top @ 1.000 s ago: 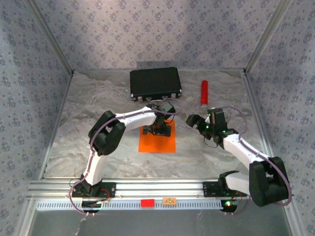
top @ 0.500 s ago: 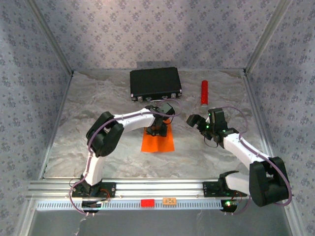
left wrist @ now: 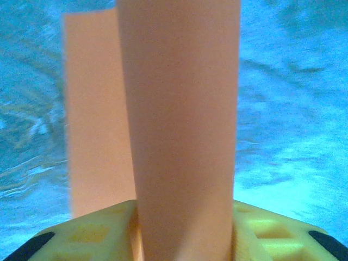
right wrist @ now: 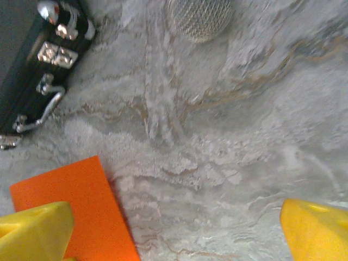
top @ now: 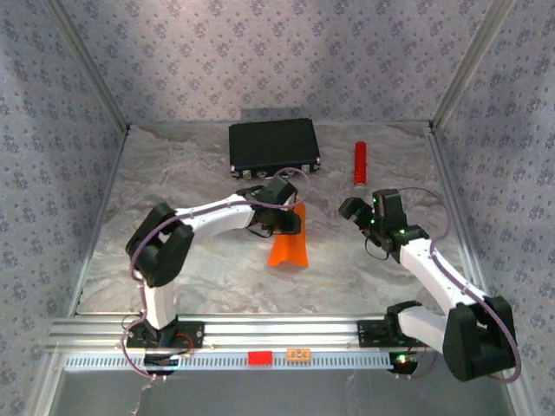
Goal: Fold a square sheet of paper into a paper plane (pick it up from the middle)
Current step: First fold the square sheet of paper in half at the center of the table.
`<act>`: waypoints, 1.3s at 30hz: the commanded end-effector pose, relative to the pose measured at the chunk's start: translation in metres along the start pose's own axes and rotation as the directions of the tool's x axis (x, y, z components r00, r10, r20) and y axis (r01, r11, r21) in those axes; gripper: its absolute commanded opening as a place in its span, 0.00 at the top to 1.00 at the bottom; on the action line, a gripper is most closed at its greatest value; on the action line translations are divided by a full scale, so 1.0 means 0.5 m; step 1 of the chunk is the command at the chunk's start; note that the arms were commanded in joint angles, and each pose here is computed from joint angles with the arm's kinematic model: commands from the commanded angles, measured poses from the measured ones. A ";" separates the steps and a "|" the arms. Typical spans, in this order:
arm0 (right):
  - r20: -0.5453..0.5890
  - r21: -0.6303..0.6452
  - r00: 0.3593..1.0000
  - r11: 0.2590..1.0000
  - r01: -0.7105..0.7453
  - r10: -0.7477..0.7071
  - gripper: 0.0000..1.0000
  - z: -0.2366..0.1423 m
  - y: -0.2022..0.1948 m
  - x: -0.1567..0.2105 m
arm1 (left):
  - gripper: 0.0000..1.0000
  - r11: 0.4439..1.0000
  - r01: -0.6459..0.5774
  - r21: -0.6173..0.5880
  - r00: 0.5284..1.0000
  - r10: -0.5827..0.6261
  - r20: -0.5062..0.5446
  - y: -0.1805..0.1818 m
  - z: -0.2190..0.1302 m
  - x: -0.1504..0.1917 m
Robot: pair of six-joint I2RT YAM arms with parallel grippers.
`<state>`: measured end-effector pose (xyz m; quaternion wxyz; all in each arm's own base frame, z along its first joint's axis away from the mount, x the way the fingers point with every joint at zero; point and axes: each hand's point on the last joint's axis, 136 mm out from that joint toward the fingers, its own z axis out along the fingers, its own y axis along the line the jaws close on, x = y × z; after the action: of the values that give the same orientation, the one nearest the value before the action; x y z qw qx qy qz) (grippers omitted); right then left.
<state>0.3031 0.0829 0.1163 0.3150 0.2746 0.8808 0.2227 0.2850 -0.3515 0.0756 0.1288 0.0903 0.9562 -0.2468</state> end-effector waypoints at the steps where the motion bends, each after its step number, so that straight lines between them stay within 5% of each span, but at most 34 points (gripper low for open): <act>1: 0.105 0.065 0.994 0.997 -0.040 0.033 0.01 -0.029 -0.026 -0.036 | 0.59 0.925 -0.024 0.379 0.998 -0.003 0.068 -0.119 -0.061 -0.050; 7: 0.112 -0.029 0.993 0.999 -0.025 0.028 0.01 -0.038 -0.008 -0.036 | 0.59 0.816 0.047 0.576 0.998 -0.065 0.010 -0.154 -0.073 -0.060; 17: 0.006 -0.205 0.998 0.977 0.062 -0.062 0.01 -0.023 0.054 -0.004 | 0.59 0.817 0.198 0.542 0.978 -0.202 -0.054 -0.097 -0.002 -0.047; 25: -0.060 -0.234 0.996 0.971 0.054 -0.070 0.01 -0.001 0.067 0.013 | 0.60 0.805 0.299 0.512 0.937 -0.350 0.004 -0.042 0.032 -0.051; 39: -0.176 -0.257 0.979 0.965 0.054 -0.101 0.02 0.037 0.084 0.051 | 0.58 0.874 0.325 0.361 0.933 -0.359 0.027 0.022 0.075 -0.005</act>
<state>0.3069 0.1243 0.1027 0.2648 0.1988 0.8852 0.3269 0.3028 -0.3654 0.0548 0.1089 -0.0756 0.8771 -0.4616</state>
